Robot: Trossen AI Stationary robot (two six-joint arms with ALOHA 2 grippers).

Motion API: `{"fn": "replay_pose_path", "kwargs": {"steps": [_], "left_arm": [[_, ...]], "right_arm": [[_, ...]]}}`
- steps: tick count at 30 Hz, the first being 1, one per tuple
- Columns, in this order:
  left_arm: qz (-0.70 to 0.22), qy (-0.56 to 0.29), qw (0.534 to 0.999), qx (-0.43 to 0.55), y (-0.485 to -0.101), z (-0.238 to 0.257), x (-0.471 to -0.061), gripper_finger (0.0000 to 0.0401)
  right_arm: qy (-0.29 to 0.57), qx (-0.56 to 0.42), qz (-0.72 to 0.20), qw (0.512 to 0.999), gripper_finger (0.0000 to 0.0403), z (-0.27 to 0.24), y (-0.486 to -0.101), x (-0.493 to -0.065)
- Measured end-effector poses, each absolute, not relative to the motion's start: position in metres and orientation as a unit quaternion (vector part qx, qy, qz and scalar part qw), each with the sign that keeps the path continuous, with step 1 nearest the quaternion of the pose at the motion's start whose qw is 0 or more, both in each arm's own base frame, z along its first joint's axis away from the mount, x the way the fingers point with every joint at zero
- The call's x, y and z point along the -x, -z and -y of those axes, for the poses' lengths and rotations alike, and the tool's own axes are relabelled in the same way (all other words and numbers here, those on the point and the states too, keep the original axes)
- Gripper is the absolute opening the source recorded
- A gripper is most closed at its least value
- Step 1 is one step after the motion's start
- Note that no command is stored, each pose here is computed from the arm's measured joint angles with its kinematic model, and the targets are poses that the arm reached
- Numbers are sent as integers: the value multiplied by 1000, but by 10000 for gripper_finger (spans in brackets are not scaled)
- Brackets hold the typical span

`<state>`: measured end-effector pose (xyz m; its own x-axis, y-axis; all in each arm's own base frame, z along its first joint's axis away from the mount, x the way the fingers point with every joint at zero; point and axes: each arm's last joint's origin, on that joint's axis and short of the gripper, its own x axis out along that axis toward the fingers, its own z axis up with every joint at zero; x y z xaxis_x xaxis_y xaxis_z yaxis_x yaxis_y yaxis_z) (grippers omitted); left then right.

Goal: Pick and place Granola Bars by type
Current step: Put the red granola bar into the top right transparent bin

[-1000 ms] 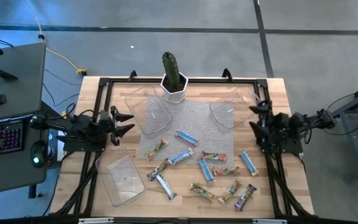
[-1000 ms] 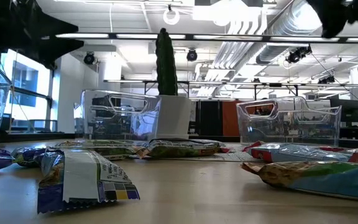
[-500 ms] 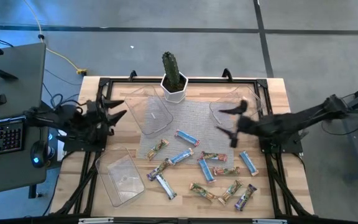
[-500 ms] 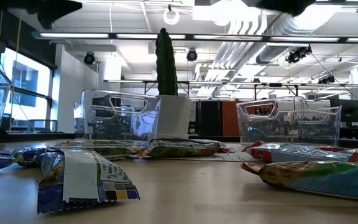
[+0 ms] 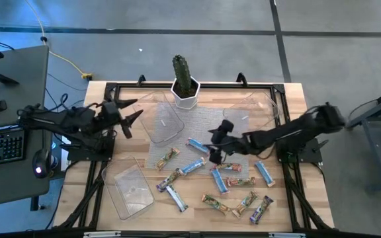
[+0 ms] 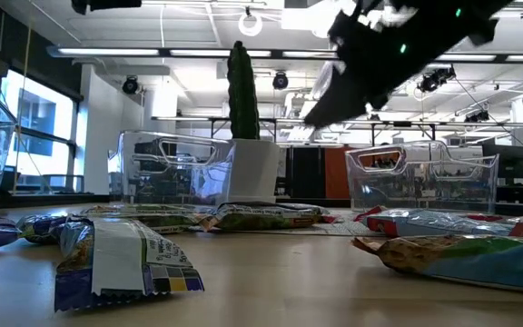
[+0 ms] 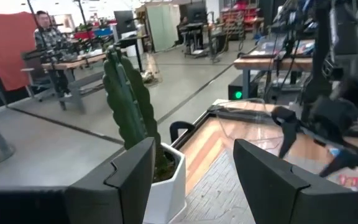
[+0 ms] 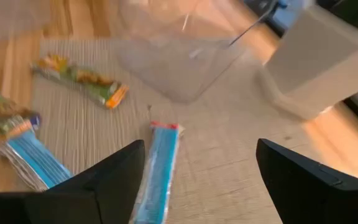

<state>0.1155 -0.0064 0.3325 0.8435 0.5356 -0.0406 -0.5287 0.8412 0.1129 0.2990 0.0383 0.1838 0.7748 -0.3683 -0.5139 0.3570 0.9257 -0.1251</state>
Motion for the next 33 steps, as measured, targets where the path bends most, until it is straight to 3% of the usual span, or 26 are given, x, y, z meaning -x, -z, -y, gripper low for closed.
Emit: {"fn": "replay_pose_path", "kwargs": {"steps": [8, 25, 33], "left_arm": [[-57, -279, 957, -61, -328, 8, -122, 213], [-57, -279, 957, -60, -328, 8, -123, 213], [-54, -279, 957, -50, -328, 8, -123, 213]], "right_arm": [[189, -18, -270, 944, 293, -43, -140, -322], [238, -31, -322, 916, 293, -40, -85, -326], [217, -51, -326, 919, 222, -39, -83, -327]]}}
